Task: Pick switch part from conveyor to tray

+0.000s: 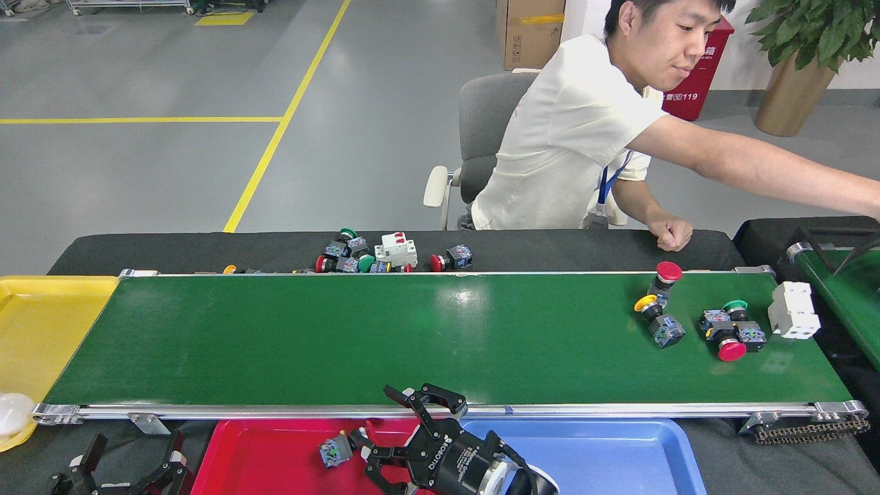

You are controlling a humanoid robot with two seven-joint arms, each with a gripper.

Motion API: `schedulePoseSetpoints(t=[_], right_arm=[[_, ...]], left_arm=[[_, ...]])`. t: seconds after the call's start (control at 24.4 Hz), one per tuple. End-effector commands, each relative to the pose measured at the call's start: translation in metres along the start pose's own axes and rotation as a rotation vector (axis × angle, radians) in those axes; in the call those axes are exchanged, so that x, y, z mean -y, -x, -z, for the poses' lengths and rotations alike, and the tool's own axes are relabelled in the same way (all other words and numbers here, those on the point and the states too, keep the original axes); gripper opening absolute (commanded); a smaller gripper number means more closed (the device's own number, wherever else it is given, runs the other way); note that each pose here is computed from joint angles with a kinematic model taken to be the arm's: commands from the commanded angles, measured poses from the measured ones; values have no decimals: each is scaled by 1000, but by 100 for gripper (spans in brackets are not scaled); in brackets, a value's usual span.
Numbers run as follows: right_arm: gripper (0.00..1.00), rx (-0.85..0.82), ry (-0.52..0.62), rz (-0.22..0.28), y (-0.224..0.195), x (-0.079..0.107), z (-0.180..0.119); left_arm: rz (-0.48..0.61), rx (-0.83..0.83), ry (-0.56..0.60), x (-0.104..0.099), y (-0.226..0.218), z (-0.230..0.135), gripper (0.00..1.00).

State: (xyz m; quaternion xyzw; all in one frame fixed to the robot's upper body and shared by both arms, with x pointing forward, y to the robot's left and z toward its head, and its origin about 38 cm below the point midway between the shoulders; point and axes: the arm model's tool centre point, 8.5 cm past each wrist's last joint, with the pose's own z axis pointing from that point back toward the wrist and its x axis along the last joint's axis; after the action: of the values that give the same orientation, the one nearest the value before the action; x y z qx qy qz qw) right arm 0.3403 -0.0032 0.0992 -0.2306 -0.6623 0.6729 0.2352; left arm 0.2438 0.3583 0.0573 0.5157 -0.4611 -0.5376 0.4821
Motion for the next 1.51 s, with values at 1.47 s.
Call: schedulePoseSetpoints(t=[1.47], right_arm=[[95, -866, -106, 114, 182, -37, -52]], left_arm=[[3, -29, 17, 4, 7, -15, 100]])
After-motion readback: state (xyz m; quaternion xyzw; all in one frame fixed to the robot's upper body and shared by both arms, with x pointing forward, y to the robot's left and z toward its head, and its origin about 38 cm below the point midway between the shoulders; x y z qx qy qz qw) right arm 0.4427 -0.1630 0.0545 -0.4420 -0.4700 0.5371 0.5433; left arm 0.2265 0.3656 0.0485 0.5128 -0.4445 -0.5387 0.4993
